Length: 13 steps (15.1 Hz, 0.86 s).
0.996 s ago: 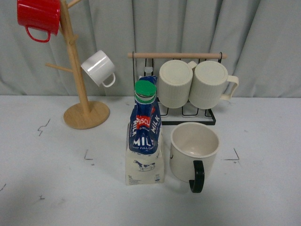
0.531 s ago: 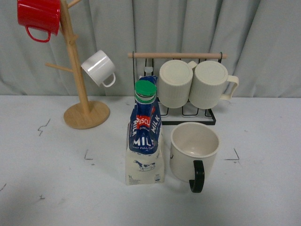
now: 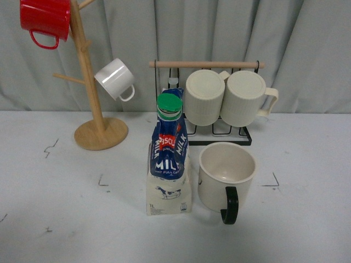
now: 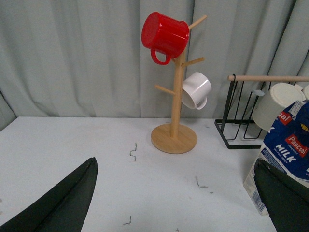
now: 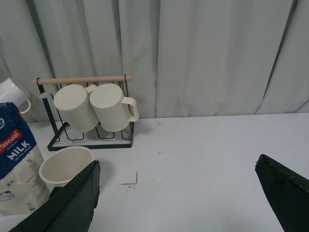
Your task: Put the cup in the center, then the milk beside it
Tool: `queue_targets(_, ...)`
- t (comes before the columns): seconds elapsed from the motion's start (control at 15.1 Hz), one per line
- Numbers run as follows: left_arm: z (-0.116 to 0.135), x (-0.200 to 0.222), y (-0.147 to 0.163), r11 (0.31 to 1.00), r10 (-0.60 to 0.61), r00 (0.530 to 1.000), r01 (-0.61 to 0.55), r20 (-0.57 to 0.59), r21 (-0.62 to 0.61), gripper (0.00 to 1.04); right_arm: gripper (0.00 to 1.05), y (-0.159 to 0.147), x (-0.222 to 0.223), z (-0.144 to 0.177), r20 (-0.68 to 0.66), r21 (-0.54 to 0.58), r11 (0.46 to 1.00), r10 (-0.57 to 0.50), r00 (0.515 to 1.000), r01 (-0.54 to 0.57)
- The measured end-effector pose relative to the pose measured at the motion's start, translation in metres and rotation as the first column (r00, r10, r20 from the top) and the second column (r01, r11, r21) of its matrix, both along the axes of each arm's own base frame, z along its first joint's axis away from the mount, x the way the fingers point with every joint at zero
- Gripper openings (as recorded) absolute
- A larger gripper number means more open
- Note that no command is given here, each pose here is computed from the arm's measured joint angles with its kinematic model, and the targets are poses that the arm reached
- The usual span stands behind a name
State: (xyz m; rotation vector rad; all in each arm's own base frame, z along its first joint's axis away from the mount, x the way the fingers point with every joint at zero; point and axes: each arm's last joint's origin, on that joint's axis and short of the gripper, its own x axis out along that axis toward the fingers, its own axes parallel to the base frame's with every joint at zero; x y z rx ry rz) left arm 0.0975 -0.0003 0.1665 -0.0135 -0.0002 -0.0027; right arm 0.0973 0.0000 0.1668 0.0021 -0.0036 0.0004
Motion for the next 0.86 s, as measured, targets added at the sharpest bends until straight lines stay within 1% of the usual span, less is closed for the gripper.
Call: queue_targets(0.86,0.0000,0.0000,0.0000,1.000,0.000,1.000,0.000,0.000,0.000,0.98,0.98,0.0000,0.0000,0.0000,0.000,0.000,1.000,0.000,1.000,0.000)
